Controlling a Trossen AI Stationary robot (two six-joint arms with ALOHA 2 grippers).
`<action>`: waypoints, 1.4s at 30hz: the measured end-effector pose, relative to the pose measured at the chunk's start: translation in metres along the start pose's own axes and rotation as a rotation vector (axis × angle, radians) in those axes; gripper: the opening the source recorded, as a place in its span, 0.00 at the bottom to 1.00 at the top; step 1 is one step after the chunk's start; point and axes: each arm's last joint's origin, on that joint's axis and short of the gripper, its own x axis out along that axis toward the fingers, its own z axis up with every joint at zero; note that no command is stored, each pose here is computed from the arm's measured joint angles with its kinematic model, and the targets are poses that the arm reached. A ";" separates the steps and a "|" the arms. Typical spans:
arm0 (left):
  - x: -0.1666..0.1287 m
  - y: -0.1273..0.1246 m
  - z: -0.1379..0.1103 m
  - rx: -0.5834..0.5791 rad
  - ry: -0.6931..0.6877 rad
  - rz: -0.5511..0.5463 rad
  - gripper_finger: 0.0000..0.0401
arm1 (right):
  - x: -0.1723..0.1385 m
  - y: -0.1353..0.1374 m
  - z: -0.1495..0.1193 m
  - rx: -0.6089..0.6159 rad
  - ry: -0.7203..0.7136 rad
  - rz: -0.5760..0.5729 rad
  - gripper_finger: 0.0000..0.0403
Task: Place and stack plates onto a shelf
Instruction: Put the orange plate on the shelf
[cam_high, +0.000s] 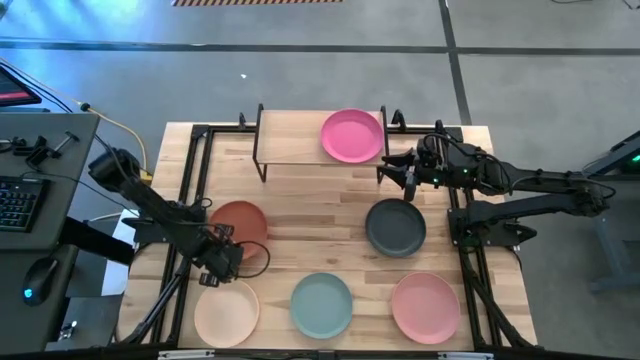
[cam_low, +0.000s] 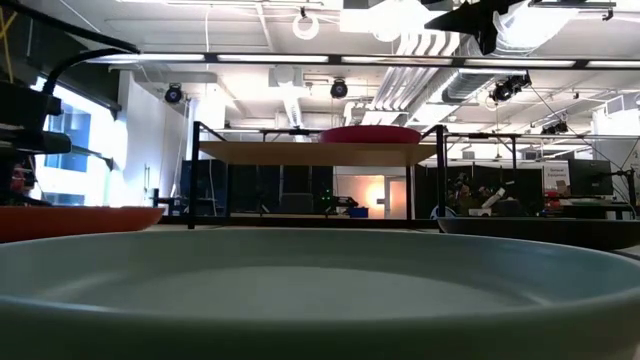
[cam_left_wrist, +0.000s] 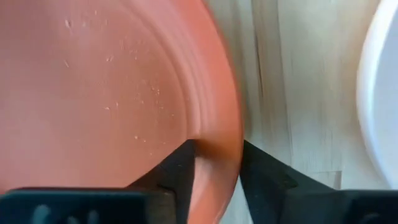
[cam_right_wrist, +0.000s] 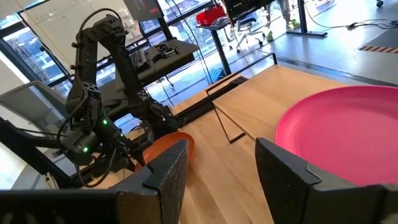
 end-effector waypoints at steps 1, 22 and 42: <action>-0.001 0.000 0.000 -0.001 -0.004 -0.005 0.22 | 0.000 0.000 0.000 0.005 0.000 0.000 0.42; -0.039 0.009 0.017 -0.047 -0.100 -0.055 0.00 | 0.000 0.000 0.000 0.010 0.000 0.000 0.42; -0.171 0.061 0.129 0.161 -0.279 0.144 0.00 | 0.000 -0.002 -0.003 -0.018 0.030 -0.024 0.42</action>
